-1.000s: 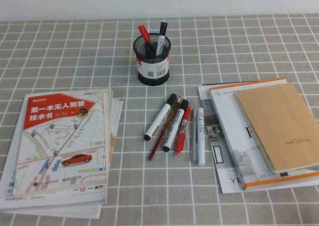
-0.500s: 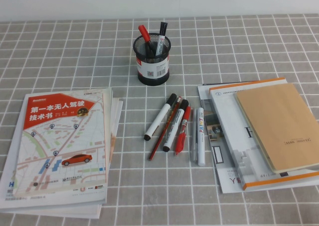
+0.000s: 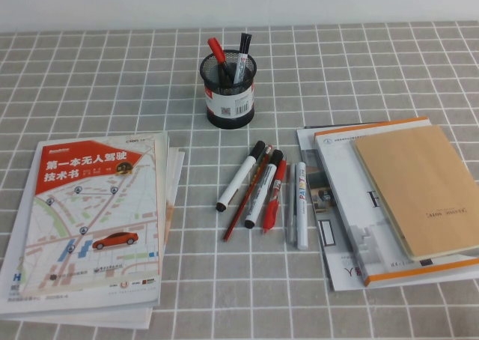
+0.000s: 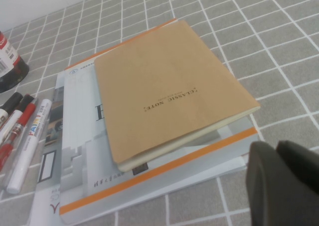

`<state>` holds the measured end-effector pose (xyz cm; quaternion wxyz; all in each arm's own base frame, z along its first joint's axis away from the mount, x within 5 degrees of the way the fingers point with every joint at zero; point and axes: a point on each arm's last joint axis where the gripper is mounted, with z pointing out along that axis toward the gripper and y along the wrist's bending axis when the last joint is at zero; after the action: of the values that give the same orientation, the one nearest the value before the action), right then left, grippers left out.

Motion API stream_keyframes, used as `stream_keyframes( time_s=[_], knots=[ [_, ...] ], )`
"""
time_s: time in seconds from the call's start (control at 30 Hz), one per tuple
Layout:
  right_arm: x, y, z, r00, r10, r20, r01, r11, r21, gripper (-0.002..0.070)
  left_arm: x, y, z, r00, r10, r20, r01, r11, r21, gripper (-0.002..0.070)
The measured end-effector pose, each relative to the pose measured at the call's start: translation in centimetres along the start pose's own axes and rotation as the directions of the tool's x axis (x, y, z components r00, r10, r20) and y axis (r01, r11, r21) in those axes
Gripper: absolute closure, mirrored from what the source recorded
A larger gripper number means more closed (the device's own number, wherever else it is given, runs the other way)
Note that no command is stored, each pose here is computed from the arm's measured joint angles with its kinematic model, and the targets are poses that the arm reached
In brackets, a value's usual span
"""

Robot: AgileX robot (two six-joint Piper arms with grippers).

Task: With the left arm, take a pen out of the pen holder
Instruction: 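Take a marker out of the pen holder and lay it on the table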

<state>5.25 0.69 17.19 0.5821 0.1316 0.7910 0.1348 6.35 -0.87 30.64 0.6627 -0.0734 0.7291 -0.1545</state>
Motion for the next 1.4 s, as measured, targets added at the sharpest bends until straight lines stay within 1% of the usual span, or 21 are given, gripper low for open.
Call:
stream_keyframes(
  time_s=[0.07, 0.17, 0.3, 0.37, 0.43, 0.57, 0.73, 0.83, 0.9, 0.97, 1.0, 1.07, 1.13, 1.2, 1.23, 1.3, 1.4],
  knots=[
    [0.0, 0.0, 0.0, 1.0, 0.0, 0.0, 0.0, 1.0, 0.0, 0.0689, -1.6, -0.6, 1.6, 0.995, 0.08, -0.062, -0.081, 0.997, -0.008, 0.0677],
    [0.0, 0.0, 0.0, 1.0, 0.0, 0.0, 0.0, 1.0, 0.0, 0.0689, -3.3, -1.4, 4.5, 0.975, 0.169, -0.146, -0.169, 0.985, 0.014, 0.0677],
    [0.0, 0.0, 0.0, 1.0, 0.0, 0.0, 0.0, 1.0, 0.0, 0.0689, -3.5, -2.9, 9.1, 0.926, 0.272, -0.261, -0.252, 0.961, 0.111, 0.0677],
    [0.0, 0.0, 0.0, 1.0, 0.0, 0.0, 0.0, 1.0, 0.0, 0.0689, -3.1, -3.7, 11.4, 0.903, 0.318, -0.289, -0.28, 0.946, 0.164, 0.0677],
    [0.0, 0.0, 0.0, 1.0, 0.0, 0.0, 0.0, 1.0, 0.0, 0.0689, -2.7, -4.7, 13.5, 0.891, 0.351, -0.286, -0.3, 0.931, 0.208, 0.0677],
    [0.0, 0.0, 0.0, 1.0, 0.0, 0.0, 0.0, 1.0, 0.0, 0.0689, -2.5, -6.6, 16.8, 0.892, 0.374, -0.255, -0.313, 0.916, 0.249, 0.0677],
    [0.0, 0.0, 0.0, 1.0, 0.0, 0.0, 0.0, 1.0, 0.0, 0.0689, -2.4, -8.2, 21.4, 0.899, 0.323, -0.296, -0.252, 0.934, 0.252, 0.0677],
    [0.0, 0.0, 0.0, 1.0, 0.0, 0.0, 0.0, 1.0, 0.0, 0.0689, -2.1, -8.9, 24.1, 0.9, 0.294, -0.321, -0.221, 0.944, 0.245, 0.0676],
    [0.0, 0.0, 0.0, 1.0, 0.0, 0.0, 0.0, 1.0, 0.0, 0.0689, -2.3, -9.3, 25.6, 0.904, 0.286, -0.317, -0.213, 0.946, 0.244, 0.0659],
    [0.0, 0.0, 0.0, 1.0, 0.0, 0.0, 0.0, 1.0, 0.0, 0.0689, -2.4, -9.8, 26.9, 0.907, 0.283, -0.311, -0.211, 0.946, 0.245, 0.062],
    [0.0, 0.0, 0.0, 1.0, 0.0, 0.0, 0.0, 1.0, 0.0, 0.0689, -2.5, -10.1, 27.7, 0.909, 0.281, -0.306, -0.209, 0.946, 0.247, 0.0585],
    [0.0, 0.0, 0.0, 1.0, 0.0, 0.0, 0.0, 1.0, 0.0, 0.0689, -2.5, -10.5, 29.2, 0.904, 0.283, -0.319, -0.207, 0.945, 0.252, 0.0496],
    [0.0, 0.0, 0.0, 1.0, 0.0, 0.0, 0.0, 1.0, 0.0, 0.0689, -2.4, -11.0, 30.7, 0.898, 0.28, -0.341, -0.196, 0.945, 0.261, 0.0372],
    [0.0, 0.0, 0.0, 1.0, 0.0, 0.0, 0.0, 1.0, 0.0, 0.0689, -2.5, -11.6, 32.0, 0.896, 0.262, -0.359, -0.17, 0.948, 0.268, 0.028],
    [0.0, 0.0, 0.0, 1.0, 0.0, 0.0, 0.0, 1.0, 0.0, 0.0689, -2.3, -11.8, 32.8, 0.895, 0.25, -0.371, -0.154, 0.951, 0.27, 0.0249],
    [0.0, 0.0, 0.0, 1.0, 0.0, 0.0, 0.0, 1.0, 0.0, 0.0689, -1.9, -12.1, 34.1, 0.894, 0.225, -0.387, -0.123, 0.955, 0.27, 0.0216],
    [0.0, 0.0, 0.0, 1.0, 0.0, 0.0, 0.0, 1.0, 0.0, 0.0689, -0.7, -12.3, 36.1, 0.891, 0.183, -0.415, -0.075, 0.962, 0.262, 0.02]
  ],
)
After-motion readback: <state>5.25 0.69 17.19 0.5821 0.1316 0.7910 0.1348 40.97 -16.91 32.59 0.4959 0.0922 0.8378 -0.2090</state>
